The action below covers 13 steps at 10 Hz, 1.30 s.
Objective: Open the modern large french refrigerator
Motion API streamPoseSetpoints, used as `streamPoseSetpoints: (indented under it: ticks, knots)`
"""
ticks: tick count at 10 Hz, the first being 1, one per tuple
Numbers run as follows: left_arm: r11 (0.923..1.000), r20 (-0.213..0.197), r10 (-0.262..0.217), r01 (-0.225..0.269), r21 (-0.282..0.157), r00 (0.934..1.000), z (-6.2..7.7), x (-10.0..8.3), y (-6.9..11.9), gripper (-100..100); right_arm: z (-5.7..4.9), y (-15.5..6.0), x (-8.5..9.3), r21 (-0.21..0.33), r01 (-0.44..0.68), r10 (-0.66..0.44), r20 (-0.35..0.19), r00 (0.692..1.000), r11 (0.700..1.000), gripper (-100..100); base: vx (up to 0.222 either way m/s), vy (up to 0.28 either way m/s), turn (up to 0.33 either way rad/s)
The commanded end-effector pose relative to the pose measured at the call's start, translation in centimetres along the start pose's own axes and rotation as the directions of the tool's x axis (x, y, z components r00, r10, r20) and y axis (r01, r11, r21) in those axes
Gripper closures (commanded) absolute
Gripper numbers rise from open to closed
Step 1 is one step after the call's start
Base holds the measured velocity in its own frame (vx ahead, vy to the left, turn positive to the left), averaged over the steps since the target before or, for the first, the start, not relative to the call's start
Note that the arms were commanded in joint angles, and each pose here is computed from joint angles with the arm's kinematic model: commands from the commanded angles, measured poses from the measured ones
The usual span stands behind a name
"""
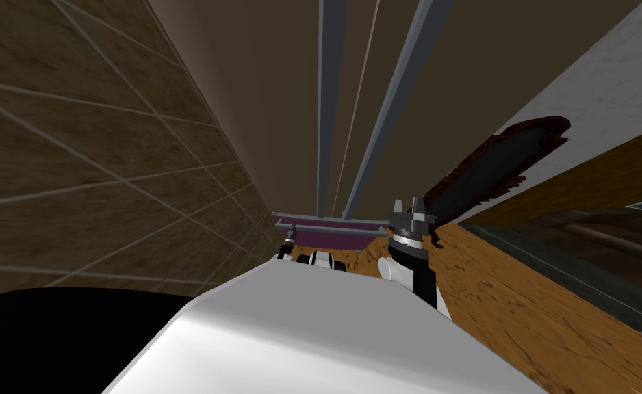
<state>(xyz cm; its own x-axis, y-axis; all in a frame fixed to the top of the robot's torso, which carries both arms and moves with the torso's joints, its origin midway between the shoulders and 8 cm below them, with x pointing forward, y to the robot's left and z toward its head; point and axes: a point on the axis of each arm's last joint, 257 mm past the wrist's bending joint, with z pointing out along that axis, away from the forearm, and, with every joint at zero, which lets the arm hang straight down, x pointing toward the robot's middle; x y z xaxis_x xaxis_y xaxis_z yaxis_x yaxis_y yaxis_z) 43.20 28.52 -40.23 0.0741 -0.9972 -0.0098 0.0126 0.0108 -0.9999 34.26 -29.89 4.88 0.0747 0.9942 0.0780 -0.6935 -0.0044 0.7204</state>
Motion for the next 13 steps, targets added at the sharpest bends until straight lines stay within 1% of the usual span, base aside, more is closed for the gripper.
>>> streamPoseSetpoints:
  ticks: [1, 4, 5, 6, 10, 11, 12, 13]
  knots:
    - [1.0, -0.006, 0.0, 0.0, 0.008, 1.0, 0.5, 0.1, -0.5, 100, 0.0, 0.0, 0.0, 0.0, 0.0, 0.0, 0.0, 1.0, 1.0, 0, -0.161, -0.023, 0.025]
    - [0.9998, -0.014, 0.0, 0.0, 0.018, 0.9999, 1.2, 0.2, -1.1, 100, 0.0, 0.0, 0.0, 0.0, 0.0, 0.0, 0.0, 1.0, 1.0, 0, -0.194, -0.029, 0.028]
    - [1.0, -0.009, 0.0, 0.0, -0.007, 1.0, 0.5, 0.1, -0.3, 100, 0.0, 0.0, 0.0, 0.0, 0.0, 0.0, 0.0, 1.0, 1.0, 0, -0.107, -0.003, 0.0]
    - [1.0, -0.014, -0.001, 0.001, -0.007, 0.9999, 0.4, 0.1, -0.3, 100, 0.0, 0.0, 0.0, 0.0, 0.0, 0.0, 0.0, 1.0, 1.0, 0, -0.121, -0.012, 0.026]
    - [0.9997, -0.026, 0.0, 0.001, 0.023, 0.9997, 0.6, 0.2, -1.4, 100, 0.0, 0.0, 0.0, 0.0, 0.0, 0.0, 0.0, 1.0, 1.0, 0, -0.2, -0.017, 0.02]
    - [0.9997, -0.026, 0.0, 0.001, 0.023, 0.9997, 0.6, 0.2, -1.4, 100, 0.0, 0.0, 0.0, 0.0, 0.0, 0.0, 0.0, 1.0, 1.0, 0, -0.158, -0.016, 0.006]
    - [1.0, -0.023, -0.002, 0.002, -0.005, 0.9997, 0.1, 0.2, -0.3, 100, 0.0, 0.0, 0.0, 0.0, 0.0, 0.0, 0.0, 1.0, 1.0, 0, -0.054, -0.005, -0.002]
    - [1.0, -0.027, -0.002, 0.002, -0.004, 0.9996, -0.1, 0.2, -0.4, 100, 0.0, 0.0, 0.0, 0.0, 0.0, 0.0, 0.0, 1.0, 1.0, 0, -0.118, -0.013, 0.024]
